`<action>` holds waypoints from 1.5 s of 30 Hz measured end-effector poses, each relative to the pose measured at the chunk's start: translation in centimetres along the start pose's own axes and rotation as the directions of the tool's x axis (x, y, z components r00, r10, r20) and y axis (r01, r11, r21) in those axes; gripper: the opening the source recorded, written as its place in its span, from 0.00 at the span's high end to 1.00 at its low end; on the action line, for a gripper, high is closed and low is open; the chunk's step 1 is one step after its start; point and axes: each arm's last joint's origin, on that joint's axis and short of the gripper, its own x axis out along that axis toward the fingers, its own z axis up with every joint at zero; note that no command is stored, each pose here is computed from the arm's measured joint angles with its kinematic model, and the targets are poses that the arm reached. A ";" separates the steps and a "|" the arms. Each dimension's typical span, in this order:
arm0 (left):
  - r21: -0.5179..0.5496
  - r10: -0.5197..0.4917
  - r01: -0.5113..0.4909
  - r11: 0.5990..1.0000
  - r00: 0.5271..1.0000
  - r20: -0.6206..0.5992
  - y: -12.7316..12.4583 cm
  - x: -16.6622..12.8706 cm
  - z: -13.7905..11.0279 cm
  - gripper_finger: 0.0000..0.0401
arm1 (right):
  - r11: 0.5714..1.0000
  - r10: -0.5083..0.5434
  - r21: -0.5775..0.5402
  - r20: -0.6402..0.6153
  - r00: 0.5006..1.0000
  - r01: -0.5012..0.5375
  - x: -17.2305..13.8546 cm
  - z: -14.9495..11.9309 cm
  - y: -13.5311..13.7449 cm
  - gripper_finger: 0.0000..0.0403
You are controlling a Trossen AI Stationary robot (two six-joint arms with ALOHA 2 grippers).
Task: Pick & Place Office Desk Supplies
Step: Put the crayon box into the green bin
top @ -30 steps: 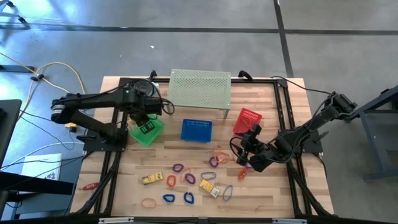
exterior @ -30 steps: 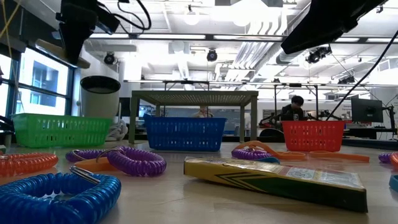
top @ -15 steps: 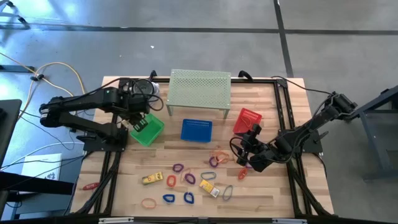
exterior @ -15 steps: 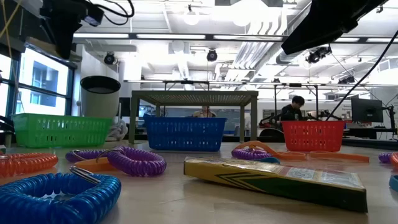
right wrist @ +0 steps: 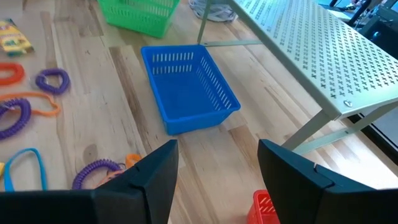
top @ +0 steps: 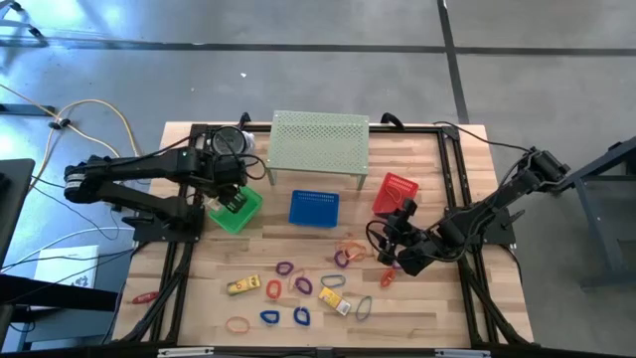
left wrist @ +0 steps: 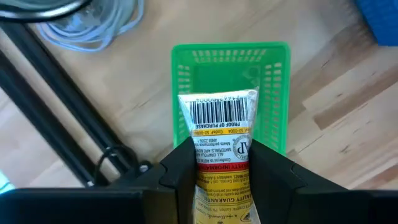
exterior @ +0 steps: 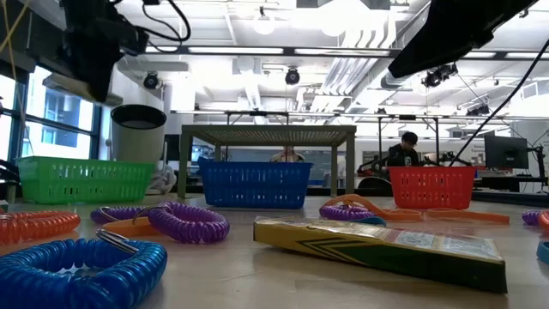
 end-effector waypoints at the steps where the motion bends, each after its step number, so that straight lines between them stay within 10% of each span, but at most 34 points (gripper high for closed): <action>1: -0.008 -0.008 0.008 1.000 1.000 0.007 -0.2 0.3 0.0 0.70 | 1.000 -0.003 -0.008 -0.004 1.000 0.003 0.1 -0.1 0.1 0.48; 45: -0.026 0.019 -0.016 1.000 0.996 0.091 -2.1 6.5 -3.0 0.70 | 0.992 0.042 -0.117 0.001 0.999 -0.041 1.4 -0.4 1.8 0.48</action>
